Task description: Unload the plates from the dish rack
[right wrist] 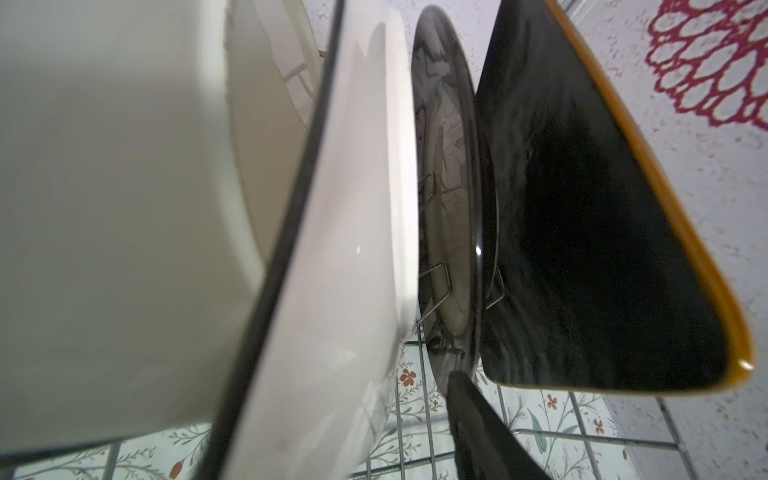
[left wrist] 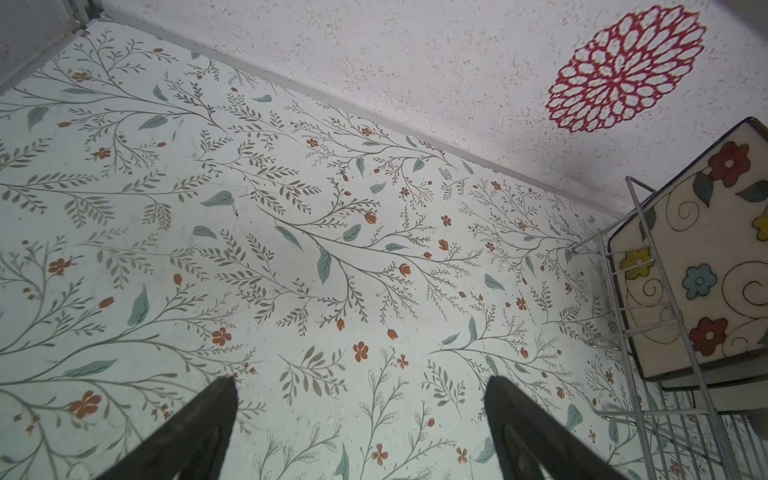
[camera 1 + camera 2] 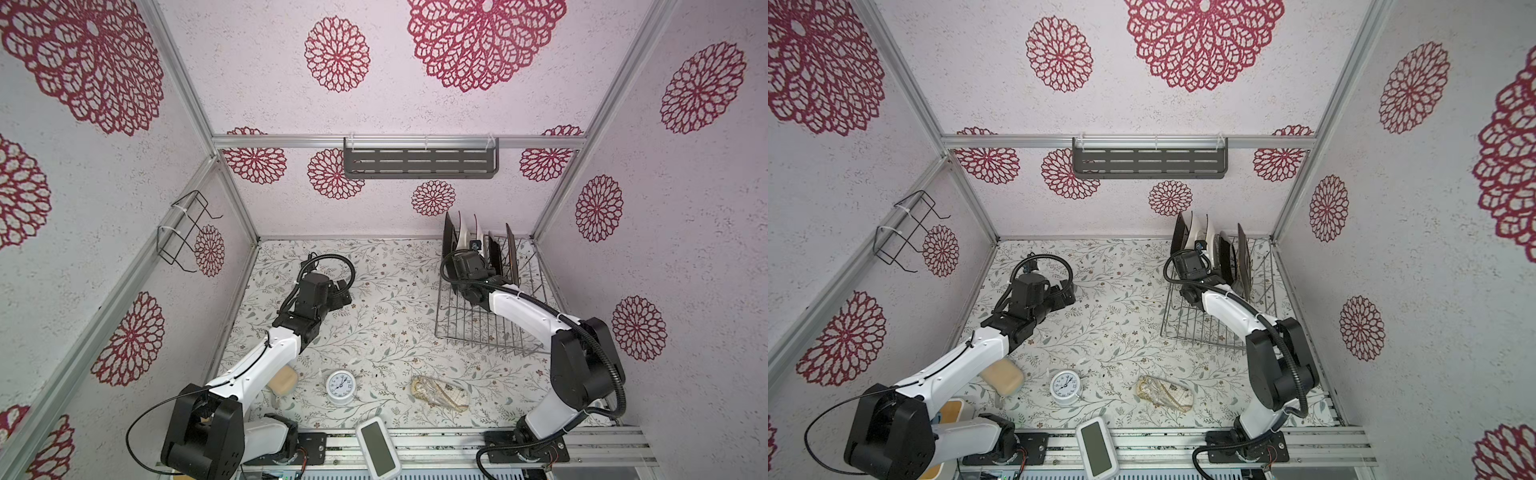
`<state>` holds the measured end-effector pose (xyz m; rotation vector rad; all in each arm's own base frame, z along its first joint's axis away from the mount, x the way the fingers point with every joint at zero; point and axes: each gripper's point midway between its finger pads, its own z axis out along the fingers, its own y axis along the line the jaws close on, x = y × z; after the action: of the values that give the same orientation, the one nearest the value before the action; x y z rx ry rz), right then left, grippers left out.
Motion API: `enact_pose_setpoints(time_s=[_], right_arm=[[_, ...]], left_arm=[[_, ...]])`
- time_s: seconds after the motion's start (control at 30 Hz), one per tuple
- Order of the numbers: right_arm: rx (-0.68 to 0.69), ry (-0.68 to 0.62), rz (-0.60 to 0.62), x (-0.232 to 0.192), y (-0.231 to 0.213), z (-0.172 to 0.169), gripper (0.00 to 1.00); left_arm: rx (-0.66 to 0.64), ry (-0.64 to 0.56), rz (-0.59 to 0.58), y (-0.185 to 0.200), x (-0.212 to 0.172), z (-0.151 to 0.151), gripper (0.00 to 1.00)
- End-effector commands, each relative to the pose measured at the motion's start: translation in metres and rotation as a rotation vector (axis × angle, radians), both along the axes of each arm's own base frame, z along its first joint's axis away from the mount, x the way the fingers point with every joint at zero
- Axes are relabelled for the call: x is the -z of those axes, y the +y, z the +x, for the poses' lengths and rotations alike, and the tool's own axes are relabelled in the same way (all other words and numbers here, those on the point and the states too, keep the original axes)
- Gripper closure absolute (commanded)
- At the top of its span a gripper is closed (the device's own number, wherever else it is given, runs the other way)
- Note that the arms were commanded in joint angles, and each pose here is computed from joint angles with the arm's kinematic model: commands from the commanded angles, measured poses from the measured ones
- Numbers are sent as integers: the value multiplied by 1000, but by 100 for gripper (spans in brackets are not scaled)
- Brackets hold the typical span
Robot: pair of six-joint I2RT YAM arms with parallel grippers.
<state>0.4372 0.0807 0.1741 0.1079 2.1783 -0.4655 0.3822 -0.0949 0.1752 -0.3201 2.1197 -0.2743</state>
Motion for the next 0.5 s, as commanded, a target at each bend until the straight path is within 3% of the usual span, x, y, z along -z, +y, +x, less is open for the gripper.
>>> enact_pose_setpoints(time_s=[0.0, 0.47], right_arm=[[44, -82, -22, -22, -4, 9, 49], [59, -121, -93, -11, -14, 26, 59]], left_arm=[[12, -13, -18, -5, -10, 2, 3], [16, -11, -20, -6, -13, 3, 3]])
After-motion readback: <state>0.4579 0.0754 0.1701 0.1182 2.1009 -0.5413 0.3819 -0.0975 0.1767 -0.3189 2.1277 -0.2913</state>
